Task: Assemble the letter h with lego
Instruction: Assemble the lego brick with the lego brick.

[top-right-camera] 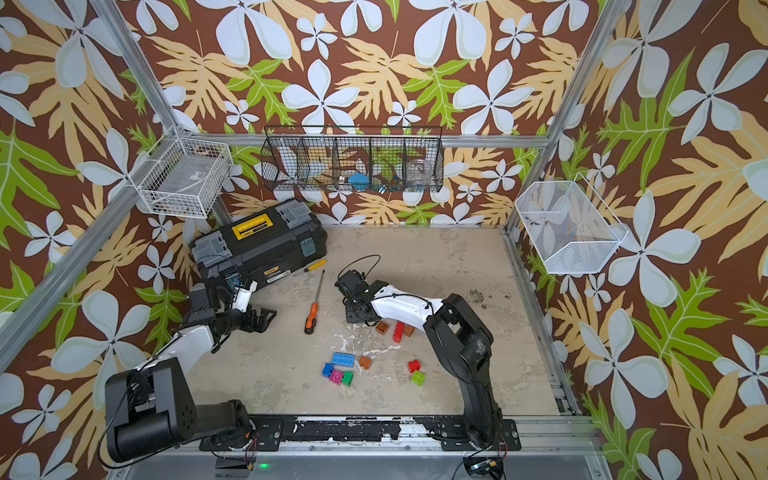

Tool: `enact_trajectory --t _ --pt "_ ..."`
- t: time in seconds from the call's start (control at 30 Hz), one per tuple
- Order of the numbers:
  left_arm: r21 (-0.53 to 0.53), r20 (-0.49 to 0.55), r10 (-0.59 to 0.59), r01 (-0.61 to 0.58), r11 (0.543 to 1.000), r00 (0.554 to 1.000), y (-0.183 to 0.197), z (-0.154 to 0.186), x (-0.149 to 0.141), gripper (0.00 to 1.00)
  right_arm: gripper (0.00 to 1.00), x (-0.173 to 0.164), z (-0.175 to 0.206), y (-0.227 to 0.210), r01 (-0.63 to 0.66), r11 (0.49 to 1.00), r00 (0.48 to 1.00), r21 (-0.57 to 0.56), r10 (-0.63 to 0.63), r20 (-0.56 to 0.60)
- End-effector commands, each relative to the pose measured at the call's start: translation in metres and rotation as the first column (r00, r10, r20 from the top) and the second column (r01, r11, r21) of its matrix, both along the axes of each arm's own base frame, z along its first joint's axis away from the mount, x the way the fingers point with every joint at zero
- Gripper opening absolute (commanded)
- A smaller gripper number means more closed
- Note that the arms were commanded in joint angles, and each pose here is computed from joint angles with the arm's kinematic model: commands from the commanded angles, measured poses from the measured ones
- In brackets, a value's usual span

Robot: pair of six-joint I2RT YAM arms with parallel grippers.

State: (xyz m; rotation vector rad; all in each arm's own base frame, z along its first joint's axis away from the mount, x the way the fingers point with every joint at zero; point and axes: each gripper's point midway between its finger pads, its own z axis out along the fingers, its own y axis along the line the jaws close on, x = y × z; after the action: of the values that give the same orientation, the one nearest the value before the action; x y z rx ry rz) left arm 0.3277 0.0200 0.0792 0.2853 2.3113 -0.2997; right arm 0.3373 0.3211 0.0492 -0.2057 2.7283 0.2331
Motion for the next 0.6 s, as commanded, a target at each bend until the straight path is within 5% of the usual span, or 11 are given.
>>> enact_trajectory --t 0.0,0.57 --pt "-0.008 0.005 -0.02 0.02 1.0 1.0 -0.003 0.002 0.0 1.0 0.36 0.002 -0.001 0.007 0.011 1.0 1.0 0.029 -0.011 -0.003" --pt "-0.01 0.004 -0.029 0.029 1.0 1.0 -0.004 0.002 -0.001 1.0 0.36 0.019 -0.002 -0.015 0.029 0.997 0.999 -0.07 -0.026 0.041"
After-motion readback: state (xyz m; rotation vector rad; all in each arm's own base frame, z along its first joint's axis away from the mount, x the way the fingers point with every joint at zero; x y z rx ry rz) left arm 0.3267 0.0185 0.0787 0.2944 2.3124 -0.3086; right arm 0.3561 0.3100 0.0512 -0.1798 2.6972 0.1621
